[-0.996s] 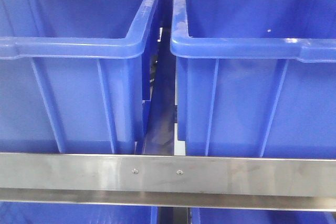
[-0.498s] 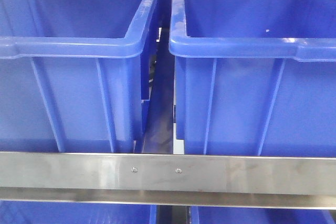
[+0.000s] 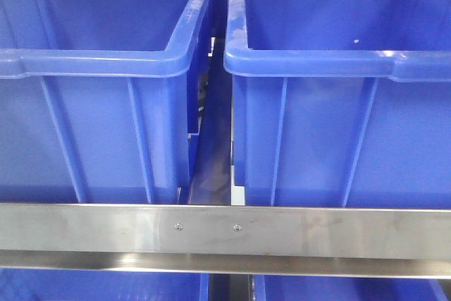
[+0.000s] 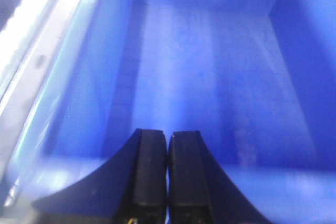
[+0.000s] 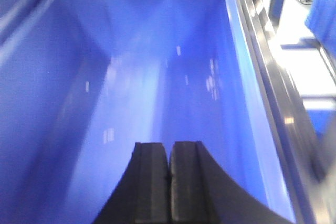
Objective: Sort and place red and blue blocks on shelf
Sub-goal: 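Open the left and right grippers to drop the cubes into bins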
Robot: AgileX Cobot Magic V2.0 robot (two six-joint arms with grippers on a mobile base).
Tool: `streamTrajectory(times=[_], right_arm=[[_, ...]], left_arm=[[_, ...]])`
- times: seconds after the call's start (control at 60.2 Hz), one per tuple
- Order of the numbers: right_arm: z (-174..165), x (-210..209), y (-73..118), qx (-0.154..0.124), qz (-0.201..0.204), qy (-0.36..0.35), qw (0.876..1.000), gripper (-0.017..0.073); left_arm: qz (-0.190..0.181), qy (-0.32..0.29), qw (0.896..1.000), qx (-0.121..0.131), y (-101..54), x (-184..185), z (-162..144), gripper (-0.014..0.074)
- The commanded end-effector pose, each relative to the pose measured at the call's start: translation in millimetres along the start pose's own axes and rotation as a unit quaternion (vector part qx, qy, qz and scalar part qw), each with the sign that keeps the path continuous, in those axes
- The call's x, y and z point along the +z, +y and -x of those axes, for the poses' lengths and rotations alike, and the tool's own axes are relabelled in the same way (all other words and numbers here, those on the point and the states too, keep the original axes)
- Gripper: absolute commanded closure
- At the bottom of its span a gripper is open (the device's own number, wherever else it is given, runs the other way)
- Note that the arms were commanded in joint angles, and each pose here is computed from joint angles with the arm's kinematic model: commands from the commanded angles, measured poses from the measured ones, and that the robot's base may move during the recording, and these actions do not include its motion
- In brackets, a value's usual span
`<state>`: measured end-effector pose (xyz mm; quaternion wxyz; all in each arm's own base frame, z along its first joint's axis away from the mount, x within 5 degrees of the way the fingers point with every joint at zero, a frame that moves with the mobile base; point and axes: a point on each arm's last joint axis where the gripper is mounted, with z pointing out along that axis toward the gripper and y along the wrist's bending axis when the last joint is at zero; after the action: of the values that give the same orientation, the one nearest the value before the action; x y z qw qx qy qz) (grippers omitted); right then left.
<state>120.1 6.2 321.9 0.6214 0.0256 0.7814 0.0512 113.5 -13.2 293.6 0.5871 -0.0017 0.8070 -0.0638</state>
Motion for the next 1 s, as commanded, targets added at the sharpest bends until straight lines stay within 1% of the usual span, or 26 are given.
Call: streamTrajectory(times=[0.0, 0.1, 0.232, 0.365, 0.714, 0.764, 0.979], right_arm=[[-6.2, -8.1, -0.9, 0.0, 0.004, -0.036, 0.999, 0.0492], [-29.3, -12.3, -3.5, 0.002, 0.004, -0.028, 1.0, 0.0492], [-42.9, -15.7, -5.1, 0.002, 0.004, -0.025, 1.0, 0.0492], [-43.9, -16.5, -5.2, 0.002, 0.004, -0.031, 1.0, 0.0492], [-43.2, -16.4, -5.1, 0.002, 0.005, -0.035, 0.999, 0.0492], [-43.3, -16.4, -5.1, 0.002, 0.005, -0.034, 0.999, 0.0492], [-43.3, -16.4, -5.1, 0.002, 0.005, -0.034, 0.999, 0.0492]], left_arm=[[-0.012, -0.053, 0.999, 0.003, -1.3, -9.3, 4.0, 0.0446], [-0.01, -0.046, 0.999, 0.003, 1.0, -13.3, -11.6, 0.0446], [-0.01, -0.041, 0.999, 0.003, 2.9, -15.2, -26.0, 0.0446], [-0.013, -0.054, 0.998, 0.002, 2.4, -16.2, -24.0, 0.0446], [-0.013, -0.054, 0.998, 0.002, 2.4, -16.2, -24.0, 0.0446], [-0.015, -0.053, 0.998, -0.005, 2.2, -16.2, -24.1, 0.0446], [-0.015, -0.053, 0.998, -0.005, 2.2, -16.2, -24.1, 0.0446]])
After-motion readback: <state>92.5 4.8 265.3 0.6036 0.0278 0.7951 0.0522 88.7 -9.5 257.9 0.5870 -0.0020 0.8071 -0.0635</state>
